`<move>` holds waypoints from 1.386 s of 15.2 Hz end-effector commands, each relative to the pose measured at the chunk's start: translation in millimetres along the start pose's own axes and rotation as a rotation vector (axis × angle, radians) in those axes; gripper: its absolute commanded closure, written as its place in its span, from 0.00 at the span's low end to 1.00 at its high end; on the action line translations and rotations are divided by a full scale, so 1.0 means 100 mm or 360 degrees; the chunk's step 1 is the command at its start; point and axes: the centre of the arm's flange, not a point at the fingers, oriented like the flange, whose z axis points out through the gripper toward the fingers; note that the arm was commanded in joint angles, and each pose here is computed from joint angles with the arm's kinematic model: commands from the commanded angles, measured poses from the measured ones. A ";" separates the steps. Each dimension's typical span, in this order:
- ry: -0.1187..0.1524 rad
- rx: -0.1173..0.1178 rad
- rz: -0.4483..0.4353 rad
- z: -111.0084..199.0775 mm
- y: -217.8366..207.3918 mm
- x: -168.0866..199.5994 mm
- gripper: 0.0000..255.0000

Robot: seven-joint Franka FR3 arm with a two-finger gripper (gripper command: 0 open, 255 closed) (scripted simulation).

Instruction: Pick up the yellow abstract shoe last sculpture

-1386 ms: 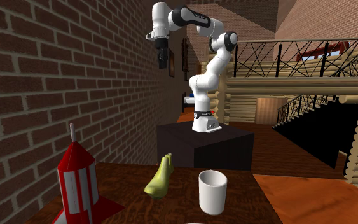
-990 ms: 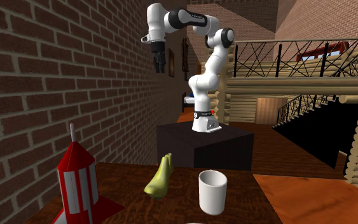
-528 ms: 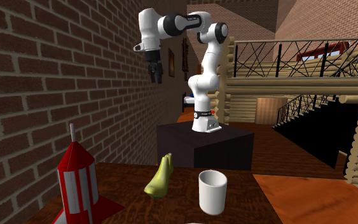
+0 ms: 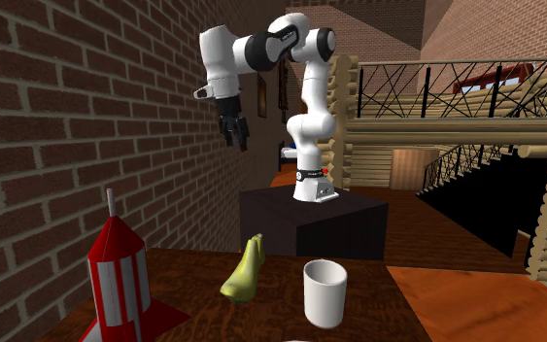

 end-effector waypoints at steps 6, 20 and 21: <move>-0.0099 -0.0055 -0.0173 0.48 -0.71 0.53 0.00; -0.0295 -0.0167 -0.0516 1.62 -2.22 1.24 0.00; -0.0303 -0.0171 -0.0529 1.67 -2.28 1.26 0.00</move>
